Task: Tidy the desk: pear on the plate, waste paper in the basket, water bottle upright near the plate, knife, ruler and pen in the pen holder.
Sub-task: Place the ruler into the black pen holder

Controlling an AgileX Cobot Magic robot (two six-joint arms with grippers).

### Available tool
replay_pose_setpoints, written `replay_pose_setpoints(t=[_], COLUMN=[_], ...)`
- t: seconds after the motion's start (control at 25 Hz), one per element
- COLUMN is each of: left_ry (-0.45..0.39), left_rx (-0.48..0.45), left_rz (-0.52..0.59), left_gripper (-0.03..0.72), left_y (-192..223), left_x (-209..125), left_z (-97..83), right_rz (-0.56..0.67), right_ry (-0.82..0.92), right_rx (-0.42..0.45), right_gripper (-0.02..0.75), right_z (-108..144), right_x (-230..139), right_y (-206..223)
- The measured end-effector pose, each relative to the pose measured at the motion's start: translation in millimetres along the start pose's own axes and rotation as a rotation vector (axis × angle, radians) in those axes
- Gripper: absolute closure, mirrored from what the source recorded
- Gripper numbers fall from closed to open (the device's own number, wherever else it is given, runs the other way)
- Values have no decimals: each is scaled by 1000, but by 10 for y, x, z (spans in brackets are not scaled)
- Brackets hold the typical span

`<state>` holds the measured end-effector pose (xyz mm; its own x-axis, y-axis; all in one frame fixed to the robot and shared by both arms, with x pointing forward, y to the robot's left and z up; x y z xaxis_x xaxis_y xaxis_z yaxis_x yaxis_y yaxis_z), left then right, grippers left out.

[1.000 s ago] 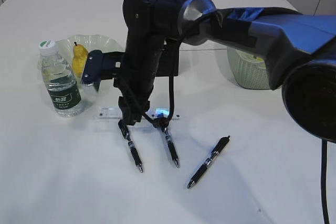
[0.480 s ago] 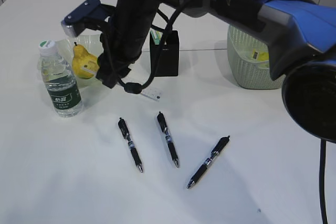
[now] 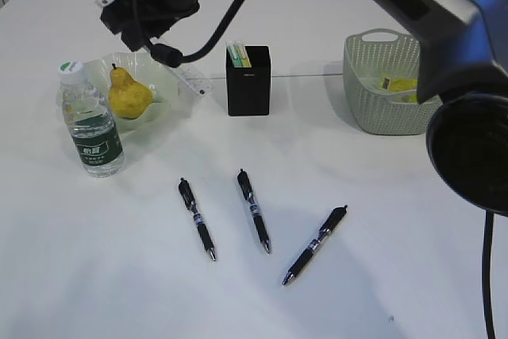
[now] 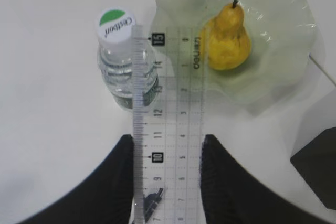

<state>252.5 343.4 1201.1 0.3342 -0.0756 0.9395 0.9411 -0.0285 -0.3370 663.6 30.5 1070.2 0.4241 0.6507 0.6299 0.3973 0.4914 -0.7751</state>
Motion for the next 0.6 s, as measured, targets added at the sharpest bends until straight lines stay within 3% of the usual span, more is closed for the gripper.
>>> replay_pose_setpoints(t=[0.28, 0.6], left_ry=[0, 10], left_rx=[-7, 16], left_rz=[-35, -54], left_gripper=[413, 413], left_y=[-1, 10], left_x=[42, 75], left_z=[-8, 13], right_rz=[-95, -227], right_ry=[107, 192], right_rx=[-40, -222], right_gripper=[442, 442], right_z=[-31, -240], right_x=[162, 322], right_y=[-220, -468])
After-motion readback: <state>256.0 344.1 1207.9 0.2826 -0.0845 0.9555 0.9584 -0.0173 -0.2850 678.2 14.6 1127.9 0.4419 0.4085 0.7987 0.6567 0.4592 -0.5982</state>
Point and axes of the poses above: a point on each arm's last joint axis where the gripper is mounted, y pointing out along that axis toward the gripper, z along the wrist's bending axis when the last joint is at zero, x = y × z, the point moved 3 cm from there along y, pointing out along that axis toward the gripper
